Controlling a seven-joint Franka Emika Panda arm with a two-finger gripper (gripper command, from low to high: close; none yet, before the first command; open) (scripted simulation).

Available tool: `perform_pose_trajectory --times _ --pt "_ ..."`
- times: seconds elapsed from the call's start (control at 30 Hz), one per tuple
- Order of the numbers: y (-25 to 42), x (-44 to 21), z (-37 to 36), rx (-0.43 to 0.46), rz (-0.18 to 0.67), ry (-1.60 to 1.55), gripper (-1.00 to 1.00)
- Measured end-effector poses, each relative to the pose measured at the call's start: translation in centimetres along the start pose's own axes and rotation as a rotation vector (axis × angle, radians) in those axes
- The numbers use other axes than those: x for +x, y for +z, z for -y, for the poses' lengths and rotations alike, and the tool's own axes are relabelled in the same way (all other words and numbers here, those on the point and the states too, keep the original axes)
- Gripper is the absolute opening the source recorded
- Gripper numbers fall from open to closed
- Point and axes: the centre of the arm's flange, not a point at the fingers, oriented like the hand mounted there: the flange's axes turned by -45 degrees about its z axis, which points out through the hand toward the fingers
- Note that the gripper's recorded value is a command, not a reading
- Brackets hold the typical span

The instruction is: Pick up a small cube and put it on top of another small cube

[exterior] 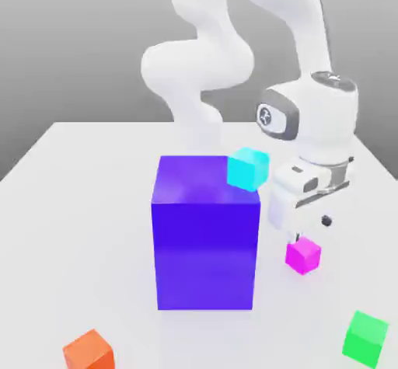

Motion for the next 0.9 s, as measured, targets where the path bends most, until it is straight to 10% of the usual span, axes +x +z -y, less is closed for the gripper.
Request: perform_pose_trajectory --times 0.13,0.17,0.9 --pt "3.3 -0.2 0.1 0.002 0.002 0.001 0.00" --pt "3.9 -0.3 0.1 0.001 0.002 0.001 -1.00" --pt "-3.7 5.1 -1.7 -0.010 0.003 -0.197 -1.00"
